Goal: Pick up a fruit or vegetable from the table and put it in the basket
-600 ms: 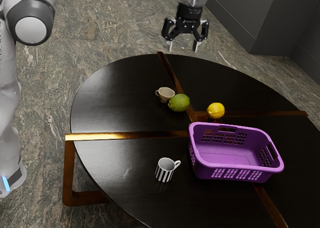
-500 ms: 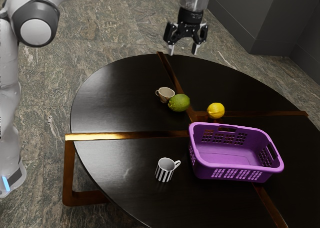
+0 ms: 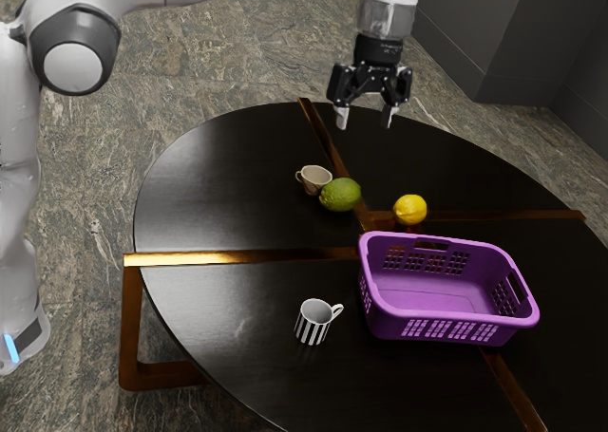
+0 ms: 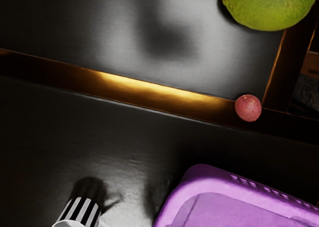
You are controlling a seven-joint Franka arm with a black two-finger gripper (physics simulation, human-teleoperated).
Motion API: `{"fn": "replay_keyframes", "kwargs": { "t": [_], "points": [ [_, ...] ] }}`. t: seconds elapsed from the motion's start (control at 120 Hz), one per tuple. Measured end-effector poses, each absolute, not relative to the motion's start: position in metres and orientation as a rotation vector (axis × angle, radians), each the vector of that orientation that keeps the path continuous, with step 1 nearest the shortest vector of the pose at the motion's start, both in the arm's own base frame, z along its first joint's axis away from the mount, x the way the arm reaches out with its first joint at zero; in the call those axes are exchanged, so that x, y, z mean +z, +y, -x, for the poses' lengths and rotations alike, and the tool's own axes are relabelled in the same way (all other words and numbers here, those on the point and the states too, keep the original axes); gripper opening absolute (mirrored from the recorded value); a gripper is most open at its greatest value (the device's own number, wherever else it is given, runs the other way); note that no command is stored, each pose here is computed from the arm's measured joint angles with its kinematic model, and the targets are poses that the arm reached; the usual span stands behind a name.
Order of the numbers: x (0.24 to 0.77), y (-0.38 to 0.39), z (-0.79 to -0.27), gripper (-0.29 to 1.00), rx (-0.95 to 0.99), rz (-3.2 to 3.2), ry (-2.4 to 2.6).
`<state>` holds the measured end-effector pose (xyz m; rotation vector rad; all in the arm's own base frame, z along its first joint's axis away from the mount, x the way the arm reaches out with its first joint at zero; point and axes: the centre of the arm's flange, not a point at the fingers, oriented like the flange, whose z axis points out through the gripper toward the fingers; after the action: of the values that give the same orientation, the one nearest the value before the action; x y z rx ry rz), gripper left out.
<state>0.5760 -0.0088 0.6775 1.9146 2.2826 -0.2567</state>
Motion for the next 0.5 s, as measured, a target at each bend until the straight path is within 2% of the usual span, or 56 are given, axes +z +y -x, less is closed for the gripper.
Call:
{"fn": "replay_keyframes", "kwargs": {
  "t": [0.267,0.5],
  "points": [
    [0.675,-0.034,-0.588,0.7,-0.063,-2.599,1.562],
    [0.608,-0.011,-0.658,0.7,0.085,-2.926,0.878]
  ]
}}
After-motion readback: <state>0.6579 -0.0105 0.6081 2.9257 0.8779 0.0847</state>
